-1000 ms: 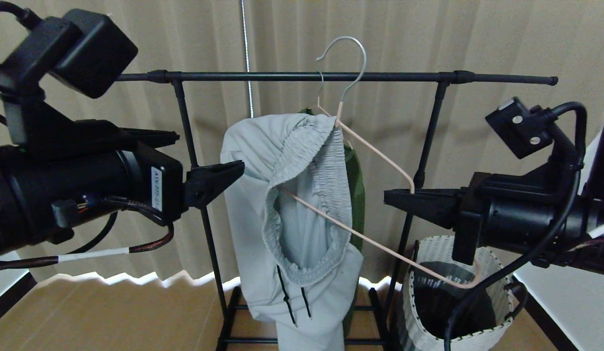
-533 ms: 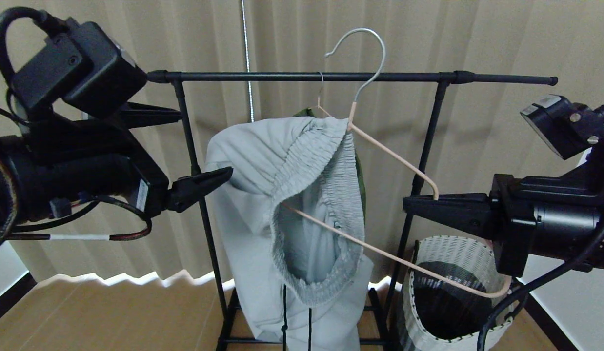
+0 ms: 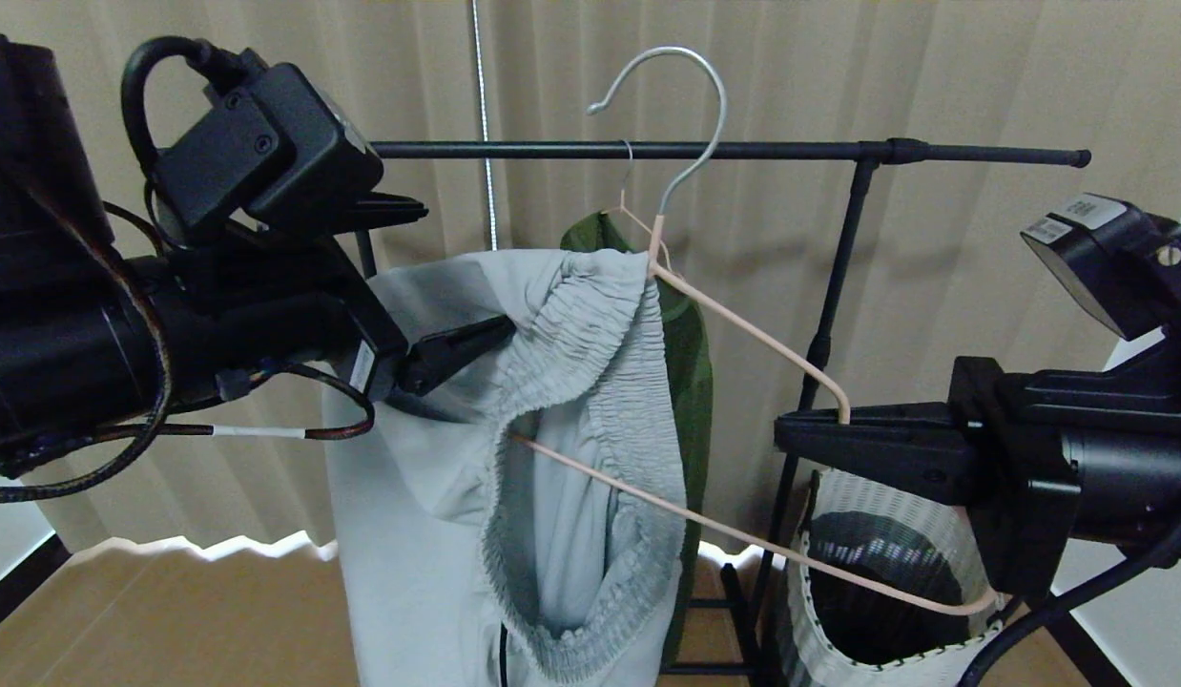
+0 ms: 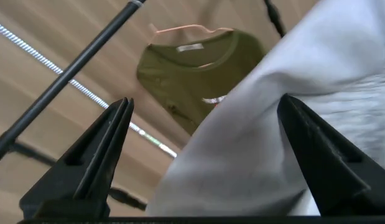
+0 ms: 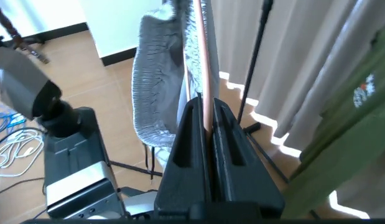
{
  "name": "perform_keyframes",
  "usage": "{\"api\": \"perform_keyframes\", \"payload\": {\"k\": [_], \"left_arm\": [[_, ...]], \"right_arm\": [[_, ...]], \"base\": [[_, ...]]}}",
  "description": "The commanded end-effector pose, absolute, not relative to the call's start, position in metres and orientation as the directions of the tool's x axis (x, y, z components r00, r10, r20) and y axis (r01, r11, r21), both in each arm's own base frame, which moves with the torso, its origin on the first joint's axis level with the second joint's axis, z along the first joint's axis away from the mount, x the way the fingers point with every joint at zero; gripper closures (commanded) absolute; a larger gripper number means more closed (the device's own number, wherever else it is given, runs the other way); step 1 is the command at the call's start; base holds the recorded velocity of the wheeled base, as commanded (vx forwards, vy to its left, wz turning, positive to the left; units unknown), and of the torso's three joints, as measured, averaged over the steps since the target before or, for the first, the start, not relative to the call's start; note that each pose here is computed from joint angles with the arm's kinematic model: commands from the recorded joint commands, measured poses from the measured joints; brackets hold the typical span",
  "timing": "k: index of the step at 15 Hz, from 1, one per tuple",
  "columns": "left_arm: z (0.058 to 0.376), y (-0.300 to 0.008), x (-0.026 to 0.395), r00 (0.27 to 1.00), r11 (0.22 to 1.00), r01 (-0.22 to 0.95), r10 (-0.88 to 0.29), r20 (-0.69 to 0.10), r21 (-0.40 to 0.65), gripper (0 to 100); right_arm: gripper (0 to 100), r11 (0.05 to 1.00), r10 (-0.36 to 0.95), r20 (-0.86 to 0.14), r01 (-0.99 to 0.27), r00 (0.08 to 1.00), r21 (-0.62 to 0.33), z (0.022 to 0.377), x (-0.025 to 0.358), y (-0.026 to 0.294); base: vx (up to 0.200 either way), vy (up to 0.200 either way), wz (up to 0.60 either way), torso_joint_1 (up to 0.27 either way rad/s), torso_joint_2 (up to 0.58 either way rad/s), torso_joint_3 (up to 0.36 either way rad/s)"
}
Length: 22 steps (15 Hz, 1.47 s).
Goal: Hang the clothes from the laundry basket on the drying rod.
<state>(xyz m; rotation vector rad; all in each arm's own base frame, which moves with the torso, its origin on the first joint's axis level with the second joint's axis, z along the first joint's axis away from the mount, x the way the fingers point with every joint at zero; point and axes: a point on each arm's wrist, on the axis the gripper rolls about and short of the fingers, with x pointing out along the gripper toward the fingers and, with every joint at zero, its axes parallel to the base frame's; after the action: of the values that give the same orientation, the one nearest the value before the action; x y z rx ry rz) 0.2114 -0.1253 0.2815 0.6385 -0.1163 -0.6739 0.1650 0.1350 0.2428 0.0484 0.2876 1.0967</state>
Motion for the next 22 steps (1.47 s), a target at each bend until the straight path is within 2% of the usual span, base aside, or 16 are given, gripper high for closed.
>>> {"api": "perform_keyframes", "payload": {"k": [1, 6, 7, 17, 18, 20, 22], "left_arm": [[0.278, -0.127, 0.214, 0.776, 0.592, 0.558, -0.62, -0.114, 0.582, 0], [0.278, -0.127, 0.213, 0.775, 0.591, 0.557, -0.622, -0.11, 0.583, 0], [0.278, -0.127, 0.213, 0.775, 0.591, 0.557, -0.622, -0.11, 0.583, 100], [0.275, -0.122, 0.206, 0.781, 0.598, 0.556, -0.613, -0.118, 0.577, 100], [0.274, -0.12, 0.205, 0.801, 0.613, 0.537, -0.586, -0.123, 0.579, 100], [0.268, -0.116, 0.205, 0.866, 0.664, 0.463, -0.479, -0.142, 0.587, 100], [0.263, -0.112, 0.207, 0.928, 0.72, 0.363, -0.336, -0.16, 0.591, 100]], "right_arm": [[100, 0.423, 0.899, -0.208, -0.888, 0.386, 0.18, 0.242, 0.16, 0.142], [100, 0.406, 0.905, -0.208, -0.901, 0.372, 0.155, 0.242, 0.158, 0.144], [100, 0.401, 0.907, -0.208, -0.903, 0.367, 0.155, 0.242, 0.157, 0.145], [100, 0.422, 0.897, -0.209, -0.893, 0.389, 0.153, 0.241, 0.159, 0.14], [0, 0.436, 0.891, -0.214, -0.888, 0.401, 0.149, 0.24, 0.16, 0.138], [0, 0.503, 0.853, -0.203, -0.861, 0.481, 0.073, 0.24, 0.164, 0.127], [0, 0.533, 0.836, -0.173, -0.845, 0.52, 0.036, 0.246, 0.158, 0.12]], "base": [[0.0, 0.0, 0.0, 0.0, 0.0, 0.0], [0.0, 0.0, 0.0, 0.0, 0.0, 0.0], [0.0, 0.0, 0.0, 0.0, 0.0, 0.0], [0.0, 0.0, 0.0, 0.0, 0.0, 0.0], [0.0, 0.0, 0.0, 0.0, 0.0, 0.0], [0.0, 0.0, 0.0, 0.0, 0.0, 0.0], [0.0, 0.0, 0.0, 0.0, 0.0, 0.0]]}}
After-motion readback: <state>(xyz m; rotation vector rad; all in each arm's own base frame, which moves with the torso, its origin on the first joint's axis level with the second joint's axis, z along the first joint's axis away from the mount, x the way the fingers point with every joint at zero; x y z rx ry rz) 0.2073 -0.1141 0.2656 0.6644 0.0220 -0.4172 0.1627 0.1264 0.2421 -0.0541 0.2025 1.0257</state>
